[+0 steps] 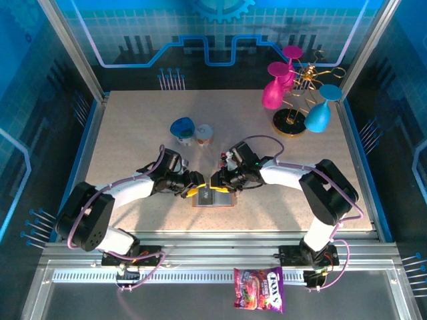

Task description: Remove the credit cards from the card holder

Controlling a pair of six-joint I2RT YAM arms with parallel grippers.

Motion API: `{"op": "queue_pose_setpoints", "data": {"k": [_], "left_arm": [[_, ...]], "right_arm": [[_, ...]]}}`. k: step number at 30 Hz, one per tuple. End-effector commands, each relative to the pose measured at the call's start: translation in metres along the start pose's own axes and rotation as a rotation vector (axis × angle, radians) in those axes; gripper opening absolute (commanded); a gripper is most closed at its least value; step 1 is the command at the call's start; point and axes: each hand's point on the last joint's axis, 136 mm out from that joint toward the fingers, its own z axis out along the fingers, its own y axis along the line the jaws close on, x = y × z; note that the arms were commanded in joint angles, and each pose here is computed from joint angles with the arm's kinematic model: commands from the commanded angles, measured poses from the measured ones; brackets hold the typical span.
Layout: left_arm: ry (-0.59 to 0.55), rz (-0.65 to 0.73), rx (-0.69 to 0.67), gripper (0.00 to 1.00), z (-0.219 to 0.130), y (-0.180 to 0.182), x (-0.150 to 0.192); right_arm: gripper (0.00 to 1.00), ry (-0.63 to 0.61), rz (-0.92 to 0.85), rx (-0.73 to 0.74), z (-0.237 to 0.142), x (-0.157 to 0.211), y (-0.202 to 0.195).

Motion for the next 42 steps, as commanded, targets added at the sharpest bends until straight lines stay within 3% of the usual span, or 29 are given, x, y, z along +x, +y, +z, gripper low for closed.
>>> {"op": "queue_pose_setpoints", "data": {"k": [1,23,35,42], "left_arm": [[0.007,-0.005,0.015,0.45,0.003,-0.006,-0.001],[0.041,-0.02,-0.023,0.2,0.022,0.013,0.006],[0.04,-0.004,-0.058,0.17,0.018,0.017,0.008],[0.044,0.004,-0.072,0.17,0.016,0.019,0.01]], "right_arm": [[0.37,0.019,-0.015,0.007,0.006,0.004,0.004],[0.34,0.042,-0.005,0.009,0.017,0.006,-0.001],[0.26,0.065,-0.01,0.003,0.027,0.003,0.004],[0.28,0.072,-0.003,0.026,0.031,0.003,-0.001]]}}
